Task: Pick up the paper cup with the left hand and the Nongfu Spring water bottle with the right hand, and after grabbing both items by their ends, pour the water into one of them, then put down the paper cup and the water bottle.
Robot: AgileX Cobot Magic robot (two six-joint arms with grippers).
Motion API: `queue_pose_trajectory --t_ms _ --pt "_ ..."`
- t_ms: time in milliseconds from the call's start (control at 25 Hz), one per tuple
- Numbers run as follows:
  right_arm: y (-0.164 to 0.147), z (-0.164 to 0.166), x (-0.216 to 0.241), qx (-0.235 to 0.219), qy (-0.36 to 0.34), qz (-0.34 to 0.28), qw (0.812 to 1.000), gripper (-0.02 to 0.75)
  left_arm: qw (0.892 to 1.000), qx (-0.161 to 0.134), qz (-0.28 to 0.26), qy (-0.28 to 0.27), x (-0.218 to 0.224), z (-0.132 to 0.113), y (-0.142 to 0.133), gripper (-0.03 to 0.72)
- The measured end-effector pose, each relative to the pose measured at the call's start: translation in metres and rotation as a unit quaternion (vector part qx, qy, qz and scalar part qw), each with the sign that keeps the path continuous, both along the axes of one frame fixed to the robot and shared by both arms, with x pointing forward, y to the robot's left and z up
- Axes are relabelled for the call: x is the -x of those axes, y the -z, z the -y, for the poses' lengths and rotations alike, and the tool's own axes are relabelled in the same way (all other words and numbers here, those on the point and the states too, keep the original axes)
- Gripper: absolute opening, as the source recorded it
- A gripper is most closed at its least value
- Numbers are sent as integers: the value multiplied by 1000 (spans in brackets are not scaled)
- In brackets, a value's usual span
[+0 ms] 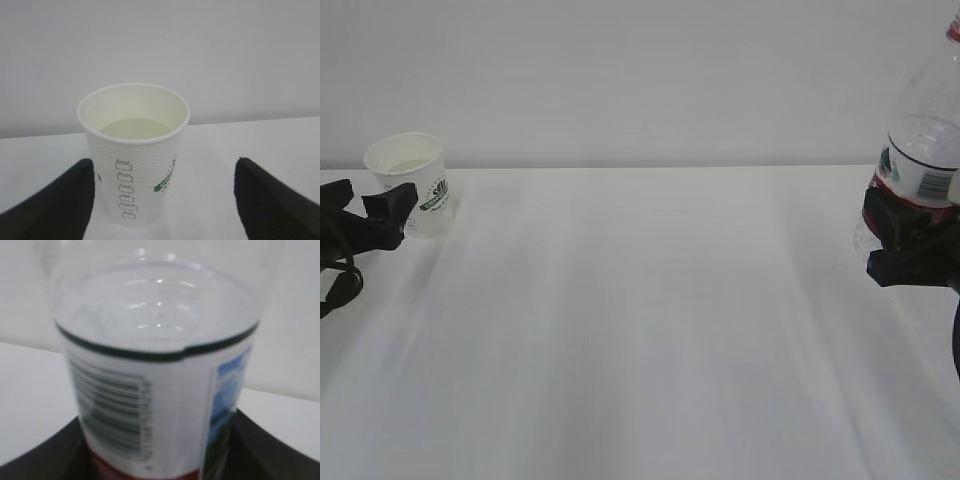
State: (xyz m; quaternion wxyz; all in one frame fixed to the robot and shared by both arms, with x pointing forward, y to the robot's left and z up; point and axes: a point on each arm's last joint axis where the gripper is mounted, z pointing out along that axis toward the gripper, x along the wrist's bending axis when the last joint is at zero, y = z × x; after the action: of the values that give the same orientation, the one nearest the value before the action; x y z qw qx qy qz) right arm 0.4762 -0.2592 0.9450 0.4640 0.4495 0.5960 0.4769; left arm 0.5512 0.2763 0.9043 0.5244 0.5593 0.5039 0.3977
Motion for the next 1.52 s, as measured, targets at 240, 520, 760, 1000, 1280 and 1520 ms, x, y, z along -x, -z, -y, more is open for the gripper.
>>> queue_pose_trajectory --t_ms 240,520,760,1000,1280,1520 --pt "0 0 0 0 0 0 1000 442 1000 0 1 0 17 -1 -9 626" --pt "2 1 3 1 0 -5 1000 442 1000 -1 -10 2 40 -1 -12 614" --pt "3 1 4 1 0 -7 1000 442 1000 -1 -1 3 55 -2 -21 601" --pt "3 2 4 -2 9 -7 1000 442 1000 -3 20 11 58 0 -32 592" --pt "5 8 3 -15 45 -21 999 442 999 -7 22 24 59 2 -33 589" --pt "-3 7 -9 -20 48 -12 999 442 999 -7 22 24 59 2 -33 587"
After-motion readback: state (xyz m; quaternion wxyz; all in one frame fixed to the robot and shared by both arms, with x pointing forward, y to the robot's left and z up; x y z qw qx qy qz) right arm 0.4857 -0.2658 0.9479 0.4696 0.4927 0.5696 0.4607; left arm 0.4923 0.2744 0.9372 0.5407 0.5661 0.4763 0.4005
